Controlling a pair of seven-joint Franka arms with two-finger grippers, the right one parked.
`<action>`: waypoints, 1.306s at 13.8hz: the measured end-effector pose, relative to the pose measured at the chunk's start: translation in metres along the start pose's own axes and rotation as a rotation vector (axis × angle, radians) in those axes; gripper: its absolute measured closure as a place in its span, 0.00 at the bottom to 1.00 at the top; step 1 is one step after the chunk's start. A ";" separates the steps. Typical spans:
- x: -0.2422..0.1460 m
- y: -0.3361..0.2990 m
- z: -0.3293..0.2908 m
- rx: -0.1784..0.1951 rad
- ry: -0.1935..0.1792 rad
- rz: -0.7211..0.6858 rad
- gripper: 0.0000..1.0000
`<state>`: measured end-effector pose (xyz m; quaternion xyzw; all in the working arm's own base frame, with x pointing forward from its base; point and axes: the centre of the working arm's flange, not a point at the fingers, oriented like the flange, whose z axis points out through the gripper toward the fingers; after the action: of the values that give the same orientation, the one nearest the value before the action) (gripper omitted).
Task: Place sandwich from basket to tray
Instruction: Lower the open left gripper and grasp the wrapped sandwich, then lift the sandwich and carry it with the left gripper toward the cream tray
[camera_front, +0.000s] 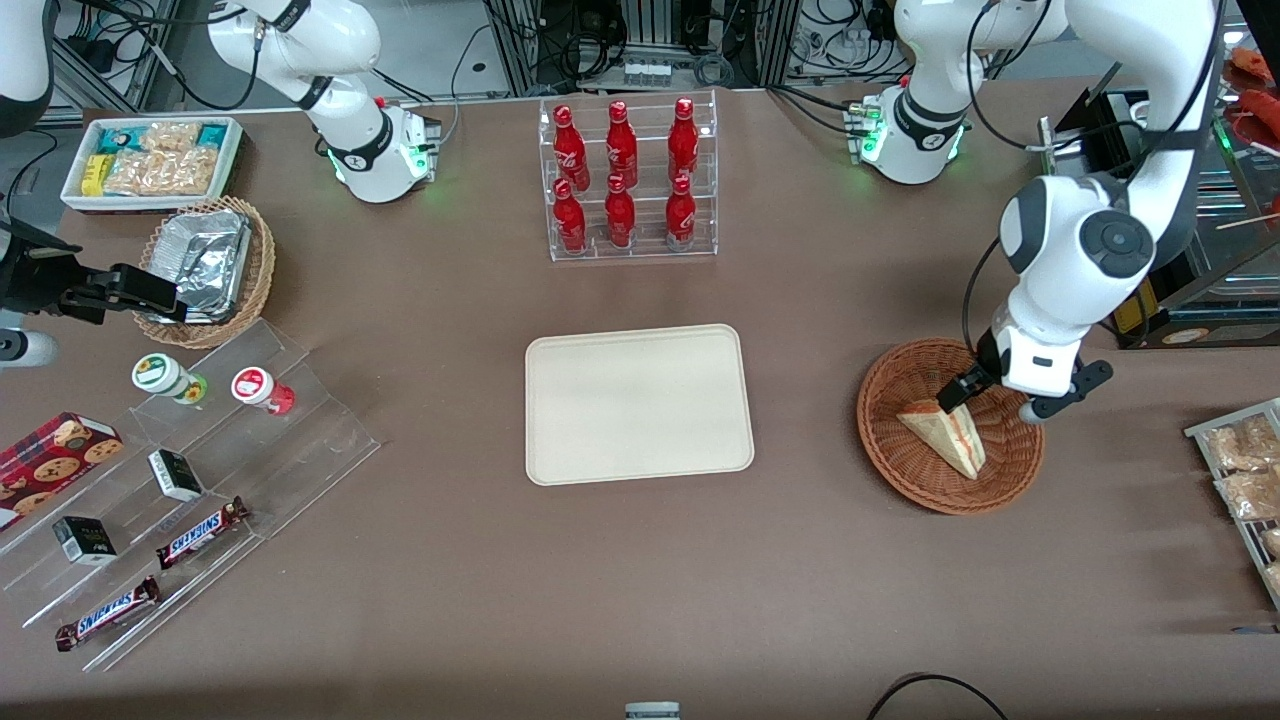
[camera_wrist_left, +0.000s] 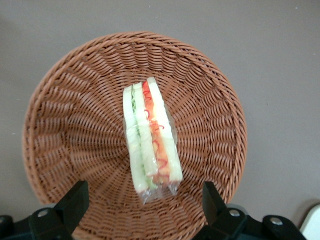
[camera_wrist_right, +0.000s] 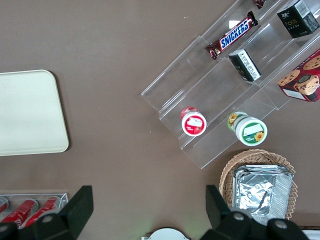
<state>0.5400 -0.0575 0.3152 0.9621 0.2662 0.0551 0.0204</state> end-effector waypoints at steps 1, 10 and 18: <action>0.000 0.000 0.008 -0.001 -0.001 -0.009 0.00; 0.000 0.001 0.050 -0.015 0.005 -0.024 0.00; -0.002 0.003 0.069 -0.025 0.010 -0.021 0.38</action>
<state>0.5483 -0.0618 0.2464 0.9587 0.2756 0.0633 0.0317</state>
